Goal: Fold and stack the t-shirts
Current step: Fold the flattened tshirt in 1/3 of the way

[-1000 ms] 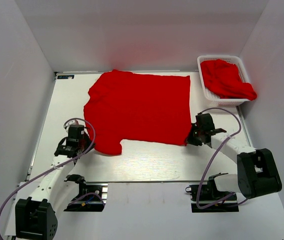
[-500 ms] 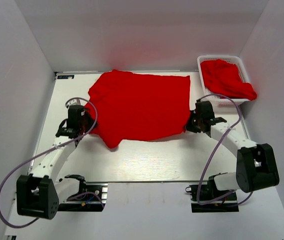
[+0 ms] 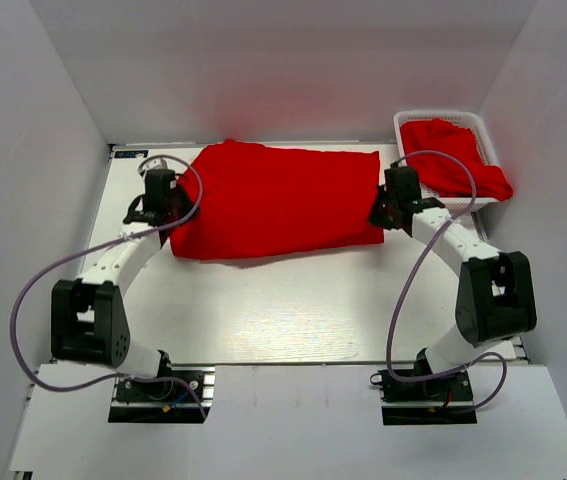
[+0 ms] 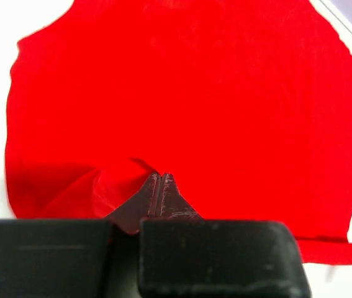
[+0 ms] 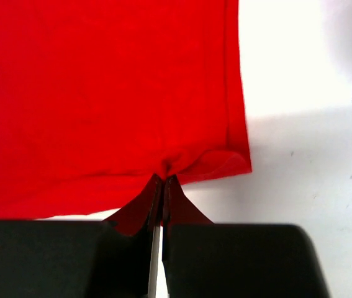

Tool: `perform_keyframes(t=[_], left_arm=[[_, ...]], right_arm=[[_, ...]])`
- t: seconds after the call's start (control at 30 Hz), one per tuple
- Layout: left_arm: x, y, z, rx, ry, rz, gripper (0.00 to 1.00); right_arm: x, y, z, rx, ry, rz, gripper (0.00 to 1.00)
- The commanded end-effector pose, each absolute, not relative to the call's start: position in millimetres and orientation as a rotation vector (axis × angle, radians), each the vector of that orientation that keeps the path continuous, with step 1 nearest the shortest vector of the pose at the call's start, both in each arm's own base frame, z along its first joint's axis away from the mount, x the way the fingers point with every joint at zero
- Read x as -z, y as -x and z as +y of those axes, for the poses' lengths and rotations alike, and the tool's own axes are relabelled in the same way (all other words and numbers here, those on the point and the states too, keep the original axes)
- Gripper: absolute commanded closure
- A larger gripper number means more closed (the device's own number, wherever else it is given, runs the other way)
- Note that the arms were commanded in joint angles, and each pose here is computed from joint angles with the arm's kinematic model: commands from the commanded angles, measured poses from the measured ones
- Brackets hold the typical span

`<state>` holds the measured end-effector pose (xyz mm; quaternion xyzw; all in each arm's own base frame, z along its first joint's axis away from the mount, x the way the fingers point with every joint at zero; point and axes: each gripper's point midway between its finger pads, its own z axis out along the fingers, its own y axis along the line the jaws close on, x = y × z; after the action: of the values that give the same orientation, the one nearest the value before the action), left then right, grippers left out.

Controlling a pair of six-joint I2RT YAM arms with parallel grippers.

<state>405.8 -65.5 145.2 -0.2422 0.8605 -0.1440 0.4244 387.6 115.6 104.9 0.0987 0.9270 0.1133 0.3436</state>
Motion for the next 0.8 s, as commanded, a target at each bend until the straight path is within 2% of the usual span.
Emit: perform_keyframes(t=[0.0, 0.2, 0.47, 0.77], left_arm=[[-171.1, -435.6, -59.0, 0.330, 0.593, 2.073, 1.00], [-178.9, -473.2, -54.5, 0.296, 0.590, 2.051, 1.00], [-161.7, -505.2, -41.6, 0.266, 0.626, 2.048, 1.00], [-177.8, -547.3, -30.1, 0.272, 0.613, 1.974, 1.00]], right_arm=[[-116.4, -409.6, 104.1, -0.216, -0.263, 2.378, 1.00], [-122.0, -438.0, 96.8, -0.187, -0.281, 2.358, 1.00], [-111.6, -467.1, 86.6, -0.173, -0.314, 2.374, 1.00], [-104.9, -483.7, 116.7, -0.355, -0.084, 2.383, 1.00]])
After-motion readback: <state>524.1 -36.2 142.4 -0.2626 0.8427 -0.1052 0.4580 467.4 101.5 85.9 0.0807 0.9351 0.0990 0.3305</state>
